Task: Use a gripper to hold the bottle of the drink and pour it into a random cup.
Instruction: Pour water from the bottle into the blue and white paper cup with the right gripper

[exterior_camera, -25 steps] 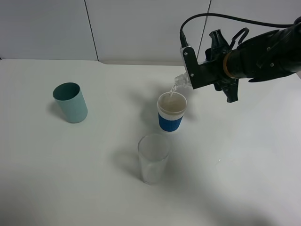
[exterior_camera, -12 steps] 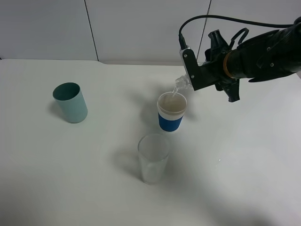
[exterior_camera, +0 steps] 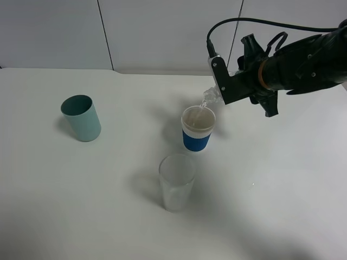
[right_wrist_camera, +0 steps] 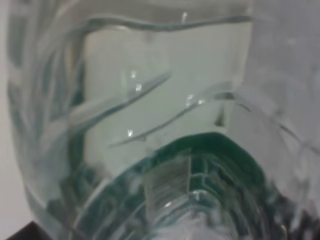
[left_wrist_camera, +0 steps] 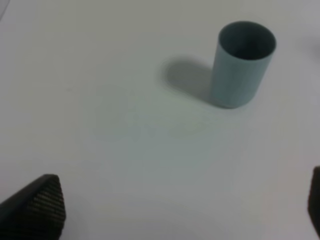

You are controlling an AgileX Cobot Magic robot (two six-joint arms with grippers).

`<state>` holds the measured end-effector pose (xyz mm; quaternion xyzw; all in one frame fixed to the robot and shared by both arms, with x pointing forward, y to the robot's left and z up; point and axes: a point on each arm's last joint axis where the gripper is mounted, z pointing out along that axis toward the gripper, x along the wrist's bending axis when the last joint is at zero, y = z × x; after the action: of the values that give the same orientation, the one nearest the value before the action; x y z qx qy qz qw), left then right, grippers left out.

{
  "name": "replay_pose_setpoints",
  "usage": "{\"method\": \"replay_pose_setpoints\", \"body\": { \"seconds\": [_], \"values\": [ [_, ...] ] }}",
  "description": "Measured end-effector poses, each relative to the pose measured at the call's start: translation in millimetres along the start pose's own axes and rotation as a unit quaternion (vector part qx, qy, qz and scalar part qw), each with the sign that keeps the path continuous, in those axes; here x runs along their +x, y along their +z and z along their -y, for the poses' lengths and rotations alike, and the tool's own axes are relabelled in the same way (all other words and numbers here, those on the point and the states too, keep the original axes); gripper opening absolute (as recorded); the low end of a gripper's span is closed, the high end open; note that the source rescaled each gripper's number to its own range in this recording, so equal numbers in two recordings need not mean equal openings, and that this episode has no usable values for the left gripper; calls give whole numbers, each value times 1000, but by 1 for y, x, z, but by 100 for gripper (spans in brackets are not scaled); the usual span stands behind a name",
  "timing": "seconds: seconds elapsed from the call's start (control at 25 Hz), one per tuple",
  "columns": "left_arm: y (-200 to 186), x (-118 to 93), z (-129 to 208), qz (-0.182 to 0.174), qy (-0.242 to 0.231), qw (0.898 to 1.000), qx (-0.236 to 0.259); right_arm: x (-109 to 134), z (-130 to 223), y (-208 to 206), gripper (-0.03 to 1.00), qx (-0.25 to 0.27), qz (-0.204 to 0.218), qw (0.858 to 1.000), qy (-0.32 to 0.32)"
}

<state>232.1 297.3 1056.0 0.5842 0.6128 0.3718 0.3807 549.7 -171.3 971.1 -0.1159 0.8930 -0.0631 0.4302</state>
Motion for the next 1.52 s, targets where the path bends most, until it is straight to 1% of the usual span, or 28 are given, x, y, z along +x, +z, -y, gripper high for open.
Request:
{"method": "replay_pose_setpoints", "body": {
  "seconds": [0.56, 0.76, 1.24, 1.52],
  "values": [
    [0, 0, 0, 0, 0, 1000, 0, -1, 2, 0, 0, 13, 1, 1000, -5],
    [0, 0, 0, 0, 0, 1000, 0, -1, 2, 0, 0, 13, 1, 1000, -19],
    [0, 0, 0, 0, 0, 1000, 0, -1, 2, 0, 0, 13, 1, 1000, -24],
    [0, 0, 0, 0, 0, 1000, 0, -3, -5, -3, 0, 8, 8, 999, -33]
  ]
}}
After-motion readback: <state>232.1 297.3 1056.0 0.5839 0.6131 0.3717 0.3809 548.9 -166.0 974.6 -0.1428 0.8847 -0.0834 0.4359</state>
